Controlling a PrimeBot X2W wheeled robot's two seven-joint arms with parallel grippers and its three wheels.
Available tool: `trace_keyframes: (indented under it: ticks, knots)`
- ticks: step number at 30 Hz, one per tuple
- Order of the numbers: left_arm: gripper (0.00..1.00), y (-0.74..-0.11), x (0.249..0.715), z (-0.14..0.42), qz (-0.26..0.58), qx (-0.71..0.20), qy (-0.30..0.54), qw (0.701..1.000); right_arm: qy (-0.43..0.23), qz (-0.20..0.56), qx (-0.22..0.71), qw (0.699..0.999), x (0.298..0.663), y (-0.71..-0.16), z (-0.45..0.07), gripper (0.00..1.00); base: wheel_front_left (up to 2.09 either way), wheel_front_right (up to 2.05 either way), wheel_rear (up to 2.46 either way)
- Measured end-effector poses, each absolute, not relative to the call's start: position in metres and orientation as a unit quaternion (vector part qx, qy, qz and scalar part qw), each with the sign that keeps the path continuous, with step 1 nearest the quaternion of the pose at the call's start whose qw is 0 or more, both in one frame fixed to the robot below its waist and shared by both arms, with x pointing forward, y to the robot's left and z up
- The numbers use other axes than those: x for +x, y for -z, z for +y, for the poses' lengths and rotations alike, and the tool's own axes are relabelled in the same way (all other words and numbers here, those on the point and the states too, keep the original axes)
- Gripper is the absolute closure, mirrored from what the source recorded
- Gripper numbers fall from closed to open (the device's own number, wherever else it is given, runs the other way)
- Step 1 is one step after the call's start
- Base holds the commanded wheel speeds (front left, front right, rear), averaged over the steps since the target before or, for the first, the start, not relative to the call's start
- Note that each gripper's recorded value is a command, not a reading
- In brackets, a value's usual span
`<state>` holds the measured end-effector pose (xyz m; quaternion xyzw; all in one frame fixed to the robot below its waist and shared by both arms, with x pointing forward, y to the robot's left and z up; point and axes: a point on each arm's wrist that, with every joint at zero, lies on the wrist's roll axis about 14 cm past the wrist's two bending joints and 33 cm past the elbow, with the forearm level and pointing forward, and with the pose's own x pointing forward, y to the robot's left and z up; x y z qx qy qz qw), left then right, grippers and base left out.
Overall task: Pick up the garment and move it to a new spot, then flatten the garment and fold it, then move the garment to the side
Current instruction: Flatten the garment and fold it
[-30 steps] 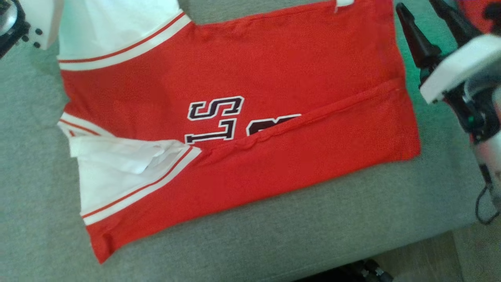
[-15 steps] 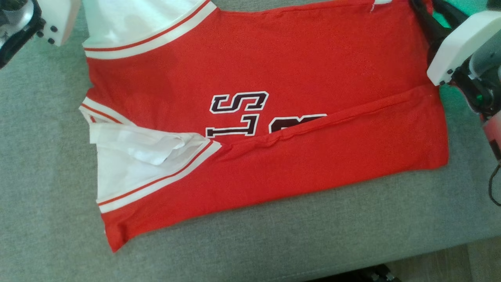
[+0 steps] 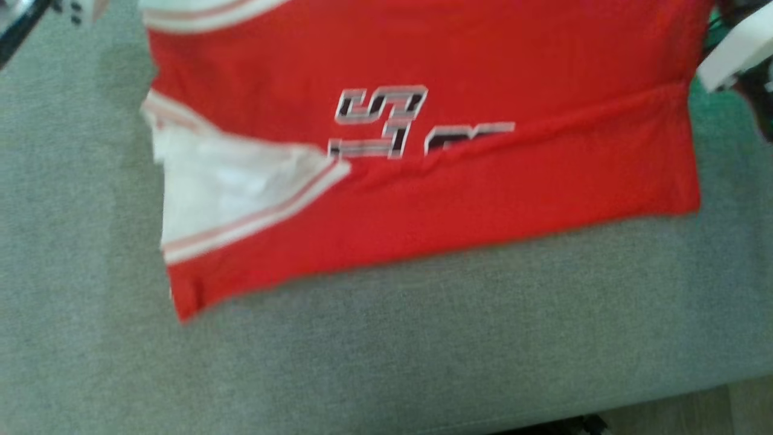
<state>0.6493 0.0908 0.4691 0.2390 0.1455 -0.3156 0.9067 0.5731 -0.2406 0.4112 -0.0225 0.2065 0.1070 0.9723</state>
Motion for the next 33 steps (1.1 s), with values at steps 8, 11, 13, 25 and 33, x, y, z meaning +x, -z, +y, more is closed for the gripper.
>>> trace_keyframes:
  ticks: [8,11,13,25,33]
  knots:
    - [1.0,-0.522,0.651,0.096,0.051,0.185,0.293,0.937,-0.098,0.134,-0.006,0.986,0.579,-0.45,-0.247,1.0,0.0,0.0,0.0]
    - [1.0,-0.519,0.635,0.097,0.049,0.129,0.296,0.945,-0.099,0.128,0.001,0.987,0.57,-0.449,-0.247,1.0,0.0,0.0,0.0]
    - [1.0,-0.507,0.618,0.097,0.062,0.1,0.3,0.946,-0.1,0.133,0.004,0.986,0.56,-0.442,-0.248,1.0,0.0,0.0,0.0]
    - [1.0,-0.467,0.539,0.118,0.106,0.067,0.294,0.948,-0.098,0.147,0.031,0.984,0.527,-0.418,-0.245,1.0,0.0,0.0,0.0]
    - [1.0,-0.447,0.495,0.115,0.139,0.034,0.297,0.944,-0.087,0.154,0.03,0.984,0.515,-0.404,-0.251,1.0,0.0,0.0,0.0]
